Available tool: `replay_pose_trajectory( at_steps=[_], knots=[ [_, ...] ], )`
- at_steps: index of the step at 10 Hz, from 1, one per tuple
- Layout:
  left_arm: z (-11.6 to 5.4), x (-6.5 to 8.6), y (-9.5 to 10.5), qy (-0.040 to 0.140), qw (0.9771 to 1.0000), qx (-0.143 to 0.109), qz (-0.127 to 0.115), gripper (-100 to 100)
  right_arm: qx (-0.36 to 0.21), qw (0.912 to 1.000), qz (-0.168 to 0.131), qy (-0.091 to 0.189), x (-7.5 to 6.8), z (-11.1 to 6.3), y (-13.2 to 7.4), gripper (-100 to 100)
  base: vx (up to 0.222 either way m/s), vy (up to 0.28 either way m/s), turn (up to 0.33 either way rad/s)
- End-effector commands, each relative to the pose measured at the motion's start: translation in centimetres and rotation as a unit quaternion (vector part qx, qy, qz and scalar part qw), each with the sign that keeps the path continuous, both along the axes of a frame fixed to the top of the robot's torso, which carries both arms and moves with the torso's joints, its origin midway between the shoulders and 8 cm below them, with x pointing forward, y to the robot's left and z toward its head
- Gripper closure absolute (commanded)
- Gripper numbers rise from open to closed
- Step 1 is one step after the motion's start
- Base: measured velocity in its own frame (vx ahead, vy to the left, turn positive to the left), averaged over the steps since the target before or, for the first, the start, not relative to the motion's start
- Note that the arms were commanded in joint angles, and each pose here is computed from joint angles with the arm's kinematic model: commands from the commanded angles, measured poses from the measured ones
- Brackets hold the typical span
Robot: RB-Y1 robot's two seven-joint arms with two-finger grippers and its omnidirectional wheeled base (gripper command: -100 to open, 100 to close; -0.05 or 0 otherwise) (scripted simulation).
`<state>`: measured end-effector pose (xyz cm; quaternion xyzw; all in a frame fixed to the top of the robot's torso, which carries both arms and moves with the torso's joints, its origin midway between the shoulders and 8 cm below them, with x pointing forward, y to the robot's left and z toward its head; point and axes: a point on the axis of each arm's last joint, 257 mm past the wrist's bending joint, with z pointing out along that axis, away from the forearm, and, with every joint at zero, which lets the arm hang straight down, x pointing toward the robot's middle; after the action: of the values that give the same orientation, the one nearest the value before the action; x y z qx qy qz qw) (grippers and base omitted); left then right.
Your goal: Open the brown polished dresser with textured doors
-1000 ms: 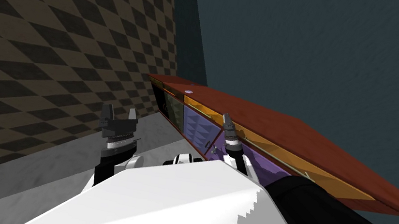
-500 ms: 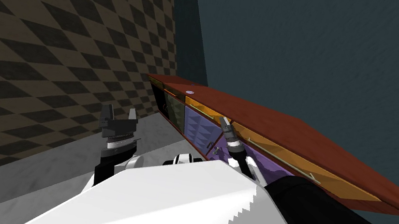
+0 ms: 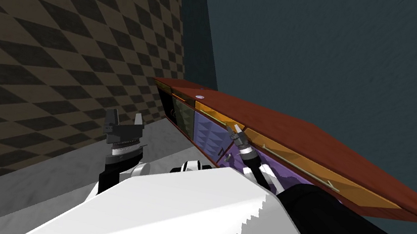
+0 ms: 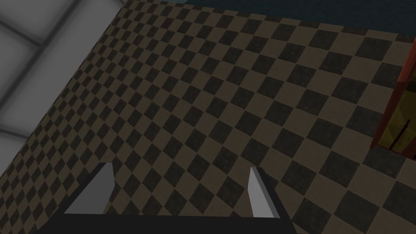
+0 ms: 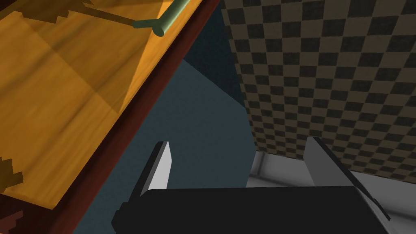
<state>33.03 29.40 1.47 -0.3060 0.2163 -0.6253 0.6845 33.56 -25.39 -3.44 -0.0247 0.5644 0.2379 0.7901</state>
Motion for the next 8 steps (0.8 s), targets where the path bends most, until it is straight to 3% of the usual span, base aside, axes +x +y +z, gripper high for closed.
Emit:
replay_pose_trajectory(
  at_steps=[1, 5, 8],
  knots=[
    [0.0, 0.0, 0.0, 0.0, 1.0, 0.0, 0.0, 0, -0.075, 0.9968, -0.023, 0.014, 0.0, -1.5, -0.9, -100, 0.023, 0.044, -0.033],
    [0.0, 0.0, 0.0, 0.0, 1.0, 0.0, 0.0, 0, -0.21, 0.9755, -0.056, 0.034, 0.3, -3.9, -2.8, -100, 0.028, 0.06, -0.03],
    [0.0, 0.0, 0.0, 0.0, 1.0, 0.0, 0.0, 0, -0.314, 0.9453, -0.074, 0.045, 0.4, -5.5, -4.4, -100, 0.024, 0.06, -0.032]
  ],
)
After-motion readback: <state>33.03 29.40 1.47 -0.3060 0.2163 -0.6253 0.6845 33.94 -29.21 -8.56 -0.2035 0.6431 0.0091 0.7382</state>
